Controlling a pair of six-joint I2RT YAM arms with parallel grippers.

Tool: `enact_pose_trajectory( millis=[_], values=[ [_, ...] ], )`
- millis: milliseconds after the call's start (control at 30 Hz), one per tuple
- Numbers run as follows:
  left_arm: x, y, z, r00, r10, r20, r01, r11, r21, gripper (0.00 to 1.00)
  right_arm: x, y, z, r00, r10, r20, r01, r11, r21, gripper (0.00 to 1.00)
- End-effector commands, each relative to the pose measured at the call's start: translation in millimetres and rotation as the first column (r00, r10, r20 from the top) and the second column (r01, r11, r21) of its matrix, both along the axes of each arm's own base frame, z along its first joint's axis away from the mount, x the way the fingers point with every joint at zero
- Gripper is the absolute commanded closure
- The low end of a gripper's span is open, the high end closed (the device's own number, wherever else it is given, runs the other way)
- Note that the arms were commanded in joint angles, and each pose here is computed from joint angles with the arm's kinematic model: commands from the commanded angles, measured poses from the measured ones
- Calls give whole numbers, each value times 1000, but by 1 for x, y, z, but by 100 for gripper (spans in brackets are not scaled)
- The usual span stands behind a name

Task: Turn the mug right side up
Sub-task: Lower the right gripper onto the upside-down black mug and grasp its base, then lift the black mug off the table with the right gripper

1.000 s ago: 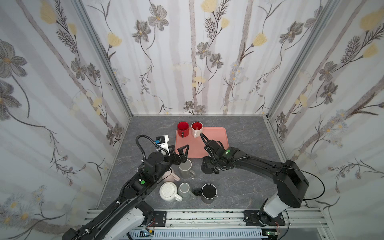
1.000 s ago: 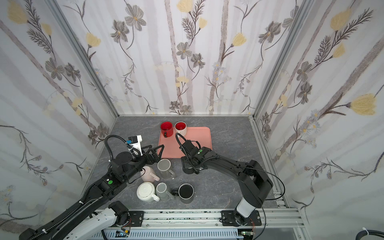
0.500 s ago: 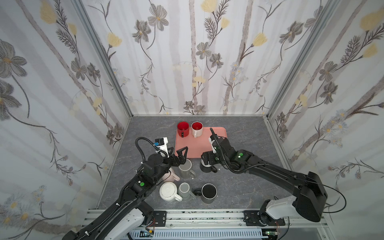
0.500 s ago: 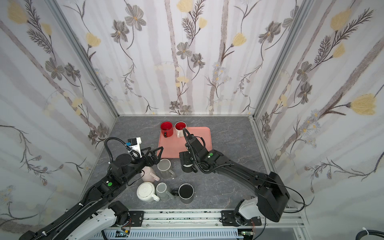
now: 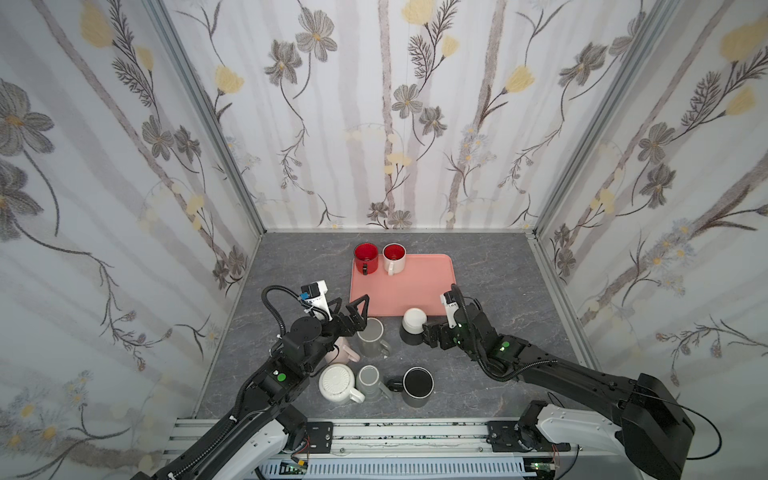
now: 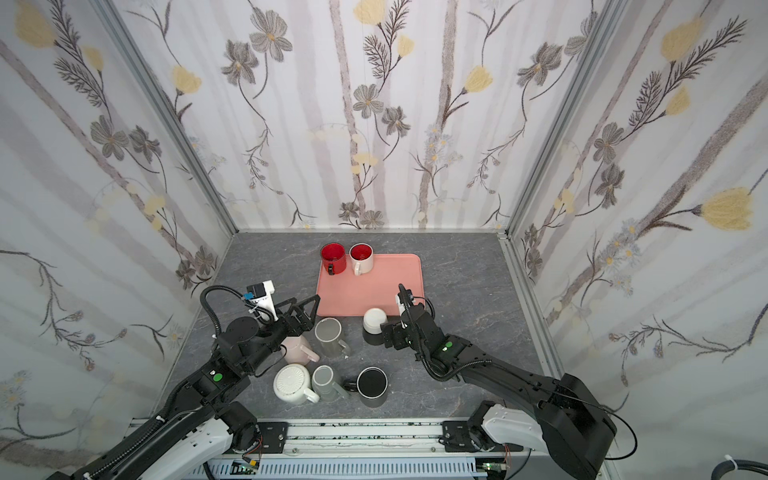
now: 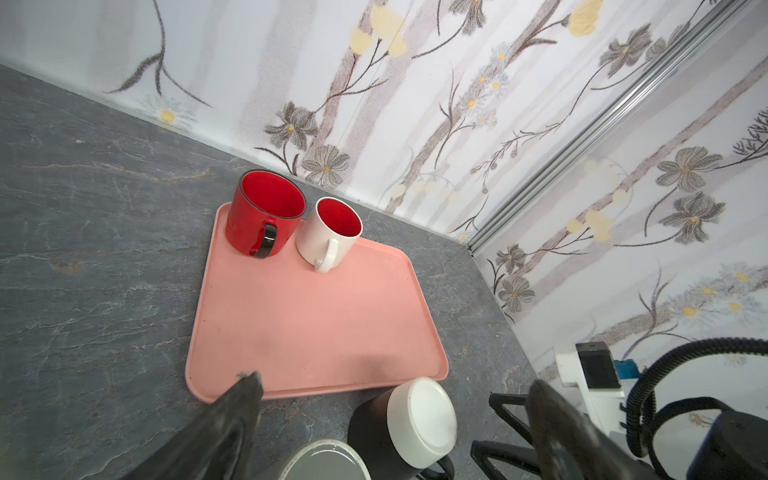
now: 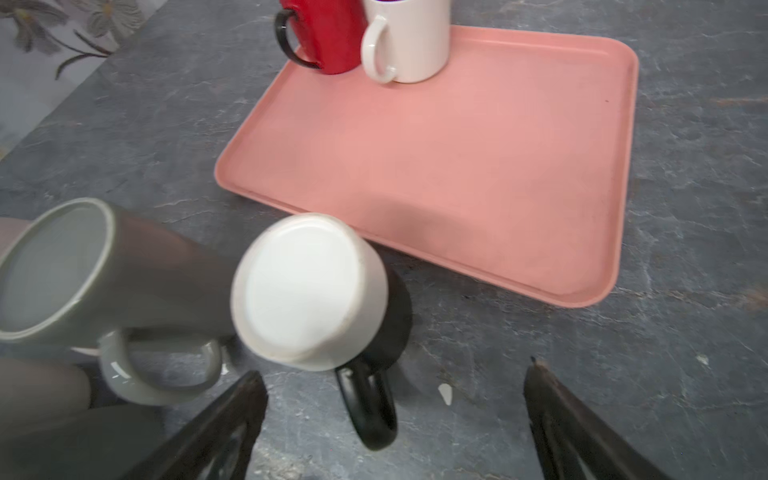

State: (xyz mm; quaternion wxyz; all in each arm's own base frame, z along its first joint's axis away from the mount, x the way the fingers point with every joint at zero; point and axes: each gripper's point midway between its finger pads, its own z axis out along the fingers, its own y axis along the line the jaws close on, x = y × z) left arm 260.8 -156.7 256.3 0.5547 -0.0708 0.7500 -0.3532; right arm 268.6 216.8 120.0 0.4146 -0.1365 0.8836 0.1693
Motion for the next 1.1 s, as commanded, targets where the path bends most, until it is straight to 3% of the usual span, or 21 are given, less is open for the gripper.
enact_pose_trajectory(
  millis=[0, 200, 467, 633, 1067],
  values=[
    [2, 3, 10, 999, 18, 31, -18, 999, -30, 0, 3, 3, 5, 999, 34, 42, -35, 999, 24, 13],
    [5, -1, 3, 1000, 10, -4, -10, 1000, -8, 0, -7, 23, -3, 982, 186, 11, -186, 982, 2, 25],
    [7, -7, -1, 1000, -14, -21, 14, 1000, -5, 0, -15, 37, -30, 962, 264, -68, -265, 964, 0, 36],
    [7, -6, -1, 1000, -12, -21, 11, 1000, -4, 0, -13, 38, -38, 964, 252, -80, -255, 967, -29, 48],
    [8, -8, -3, 999, -21, -29, 21, 1000, -9, 0, -14, 46, -52, 966, 242, -87, -253, 955, -156, 67]
  ],
)
